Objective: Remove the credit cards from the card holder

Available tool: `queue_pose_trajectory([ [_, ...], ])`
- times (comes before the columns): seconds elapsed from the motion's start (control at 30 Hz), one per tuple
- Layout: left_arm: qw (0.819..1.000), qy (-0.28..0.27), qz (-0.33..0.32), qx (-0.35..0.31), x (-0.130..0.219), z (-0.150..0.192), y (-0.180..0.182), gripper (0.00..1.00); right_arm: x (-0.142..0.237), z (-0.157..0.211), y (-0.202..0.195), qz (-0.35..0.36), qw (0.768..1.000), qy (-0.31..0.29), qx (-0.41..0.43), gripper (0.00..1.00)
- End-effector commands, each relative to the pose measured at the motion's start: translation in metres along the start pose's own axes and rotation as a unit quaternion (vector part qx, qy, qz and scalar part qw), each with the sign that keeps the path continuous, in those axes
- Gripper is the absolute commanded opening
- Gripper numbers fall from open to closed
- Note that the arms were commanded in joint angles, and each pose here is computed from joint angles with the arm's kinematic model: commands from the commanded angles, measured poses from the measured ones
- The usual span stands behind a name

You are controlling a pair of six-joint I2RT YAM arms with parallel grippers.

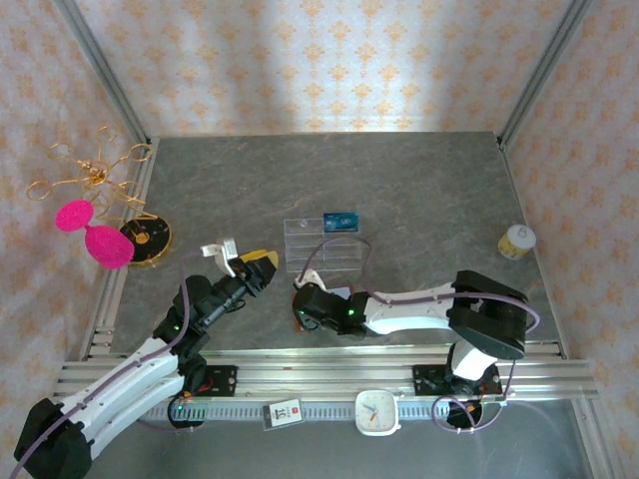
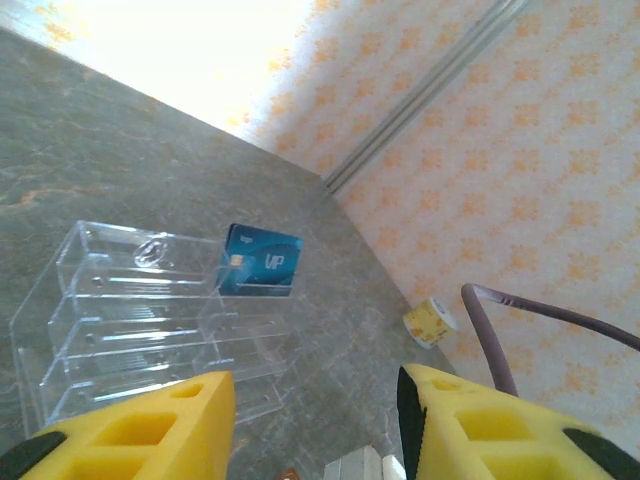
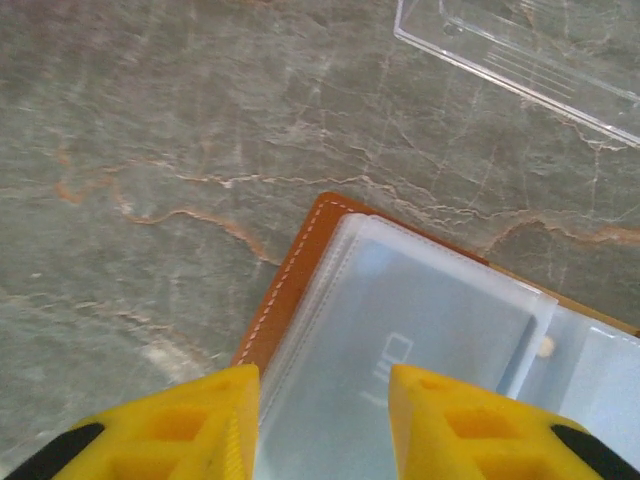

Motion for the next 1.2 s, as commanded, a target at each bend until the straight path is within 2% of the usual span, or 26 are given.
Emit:
queue_pose_trajectory([
  [0.0, 0.999, 0.005, -0.048, 0.014, 0.002, 0.007, 0.018, 0.45, -0.009, 0.008, -0.007, 0.059, 0.998, 0.026, 0.025, 0.39],
  [0.07, 0.998, 0.011, -0.053, 0.015, 0.002, 0.010, 0.021, 0.44, -0.016, 0.013, -0.008, 0.068, 0.997, 0.039, 0.027, 0.36],
  [0.2, 0.997, 0.032, -0.063, 0.011, 0.000, 0.015, 0.024, 0.40, -0.022, 0.019, -0.008, 0.075, 0.996, 0.050, 0.024, 0.21],
  [0.27, 0.996, 0.049, -0.071, 0.009, -0.001, 0.021, 0.028, 0.38, -0.022, 0.018, -0.009, 0.079, 0.996, 0.044, 0.012, 0.09],
  [0.37, 0.993, 0.074, -0.090, 0.009, -0.002, 0.031, 0.034, 0.32, -0.013, 0.010, -0.010, 0.066, 0.997, 0.008, -0.024, 0.00],
  [0.6, 0.983, 0.142, -0.119, 0.007, -0.009, 0.064, 0.046, 0.00, 0.009, -0.006, -0.014, 0.004, 0.992, -0.066, -0.109, 0.00],
  [0.9, 0.967, 0.217, -0.138, -0.002, -0.027, 0.098, 0.052, 0.00, 0.023, -0.007, -0.018, -0.017, 0.985, -0.098, -0.144, 0.01],
  [1.03, 0.959, 0.251, -0.135, -0.003, -0.040, 0.113, 0.052, 0.00, 0.037, -0.008, -0.025, -0.013, 0.979, -0.123, -0.162, 0.29],
  [1.17, 0.957, 0.266, -0.115, -0.013, -0.052, 0.122, 0.036, 0.00, 0.056, -0.002, -0.038, 0.009, 0.972, -0.143, -0.185, 0.33],
])
Point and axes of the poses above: each hand's point on the last joint's axis, 136 mm out from that joint toward the fingers, its own x axis back along the fingers, its own y axis along the line the jaws close on, z = x × y, the point moved 7 cm from there along x, back along the fingers, and after that the axes turned 13 degrees about x, right-handed, at the moved point
